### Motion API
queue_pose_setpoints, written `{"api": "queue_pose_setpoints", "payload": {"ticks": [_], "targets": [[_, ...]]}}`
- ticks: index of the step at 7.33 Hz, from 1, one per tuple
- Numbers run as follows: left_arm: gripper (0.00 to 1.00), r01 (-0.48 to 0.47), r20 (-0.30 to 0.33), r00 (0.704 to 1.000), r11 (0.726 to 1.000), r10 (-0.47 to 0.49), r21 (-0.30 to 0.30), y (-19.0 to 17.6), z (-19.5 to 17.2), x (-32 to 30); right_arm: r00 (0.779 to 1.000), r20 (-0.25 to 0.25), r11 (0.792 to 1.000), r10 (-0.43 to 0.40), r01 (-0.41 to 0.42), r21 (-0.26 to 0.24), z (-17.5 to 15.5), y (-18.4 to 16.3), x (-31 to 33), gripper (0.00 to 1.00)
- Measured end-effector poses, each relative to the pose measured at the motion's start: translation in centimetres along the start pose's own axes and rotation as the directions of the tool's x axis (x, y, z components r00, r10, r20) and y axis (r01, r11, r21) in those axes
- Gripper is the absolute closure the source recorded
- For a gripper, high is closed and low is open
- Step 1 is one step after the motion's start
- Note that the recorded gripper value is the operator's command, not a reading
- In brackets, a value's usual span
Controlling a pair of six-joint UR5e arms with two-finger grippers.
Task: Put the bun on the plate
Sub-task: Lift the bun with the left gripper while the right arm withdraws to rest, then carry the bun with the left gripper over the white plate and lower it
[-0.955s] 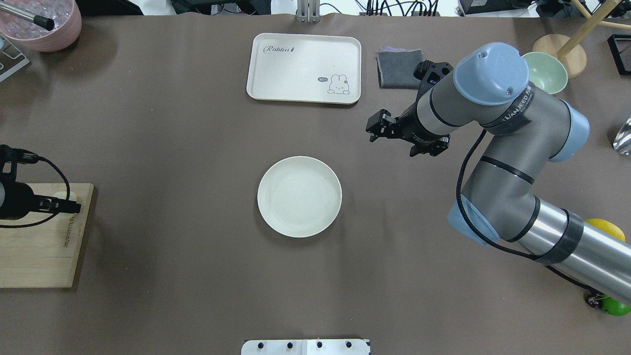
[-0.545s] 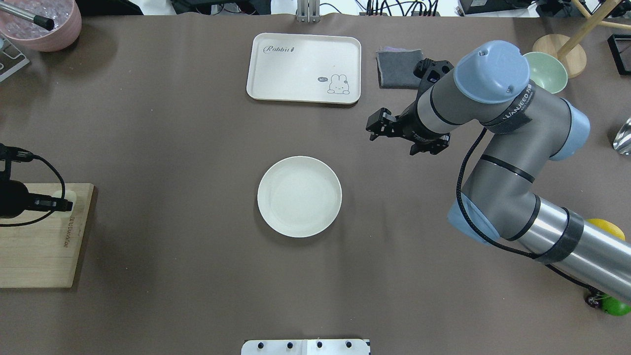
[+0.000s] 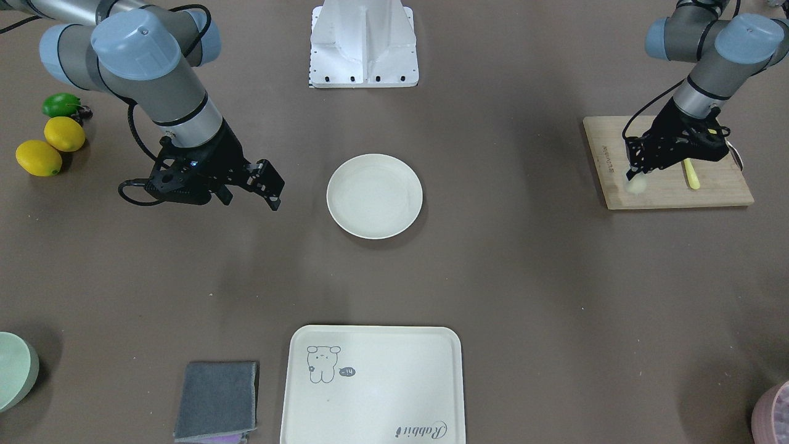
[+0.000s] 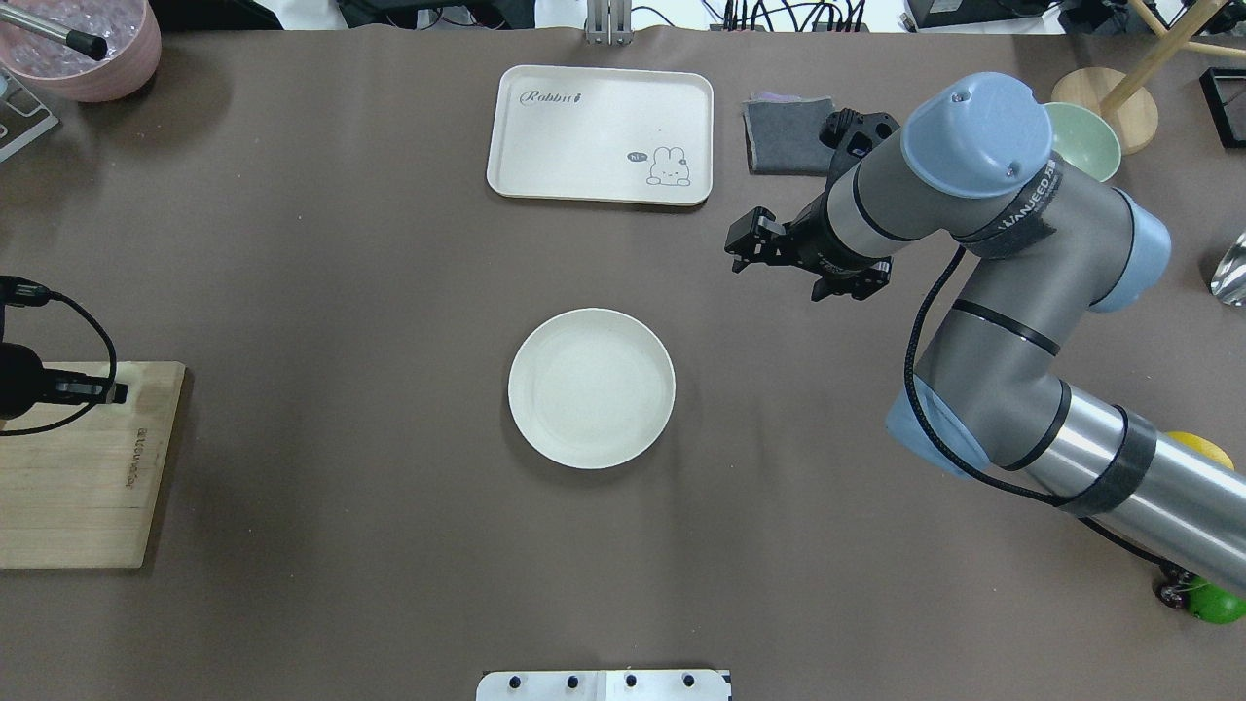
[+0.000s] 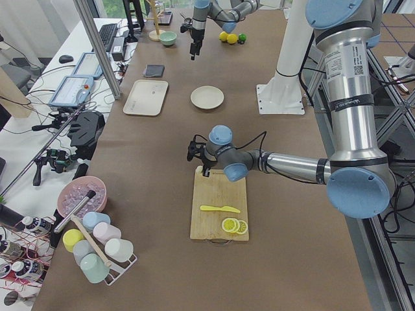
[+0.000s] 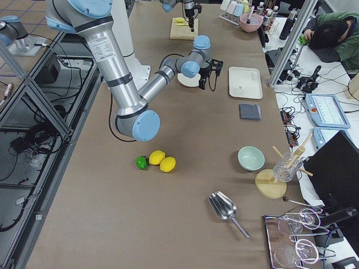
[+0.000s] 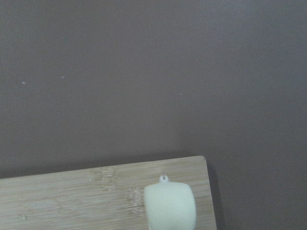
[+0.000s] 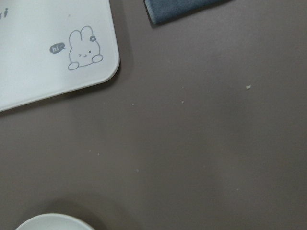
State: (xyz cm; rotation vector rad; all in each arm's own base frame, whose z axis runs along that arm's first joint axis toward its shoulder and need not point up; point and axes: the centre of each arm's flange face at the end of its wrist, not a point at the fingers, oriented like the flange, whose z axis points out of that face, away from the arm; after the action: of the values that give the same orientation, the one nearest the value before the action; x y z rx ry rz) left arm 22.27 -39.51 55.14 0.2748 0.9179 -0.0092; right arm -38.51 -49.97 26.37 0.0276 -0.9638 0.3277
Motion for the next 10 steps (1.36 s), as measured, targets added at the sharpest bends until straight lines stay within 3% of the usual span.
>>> {"api": "queue_pose_setpoints", "payload": {"ticks": [1, 2, 3, 5, 7, 10], "targets": [[0.91, 0.012, -0.012, 1.0, 1.0, -0.012, 0.007, -1.7, -1.3, 1.7, 0.999, -0.042, 1.0, -0.012, 0.012, 0.004, -1.4, -2.3, 2.1, 0.0], [0.9, 0.022, -0.015, 1.0, 1.0, -0.022, 0.011, -3.7, -2.5, 4.5, 0.994, -0.095, 0.999, -0.044, 0.045, 0.006, -2.7, -4.5, 5.1, 0.0], [0.79, 0.036, -0.016, 0.999, 0.999, -0.035, 0.014, -5.8, -3.5, 7.8, 0.983, -0.16, 0.996, -0.092, 0.094, 0.001, -3.9, -6.6, 9.0, 0.0], [0.76, 0.088, -0.029, 0.996, 0.996, -0.087, 0.019, -9.0, -4.7, 13.3, 0.94, -0.267, 0.977, -0.212, 0.206, -0.051, -5.6, -10.0, 18.6, 0.0], [0.75, 0.126, -0.025, 0.992, 0.992, -0.125, 0.021, -10.9, -4.5, 19.3, 0.909, -0.302, 0.957, -0.287, 0.261, -0.123, -7.9, -11.9, 29.6, 0.0], [0.75, 0.179, 0.019, 0.984, 0.984, -0.179, 0.014, -10.7, -2.9, 33.2, 0.912, -0.275, 0.947, -0.304, 0.257, -0.194, -11.3, -11.1, 42.4, 0.0]]}}
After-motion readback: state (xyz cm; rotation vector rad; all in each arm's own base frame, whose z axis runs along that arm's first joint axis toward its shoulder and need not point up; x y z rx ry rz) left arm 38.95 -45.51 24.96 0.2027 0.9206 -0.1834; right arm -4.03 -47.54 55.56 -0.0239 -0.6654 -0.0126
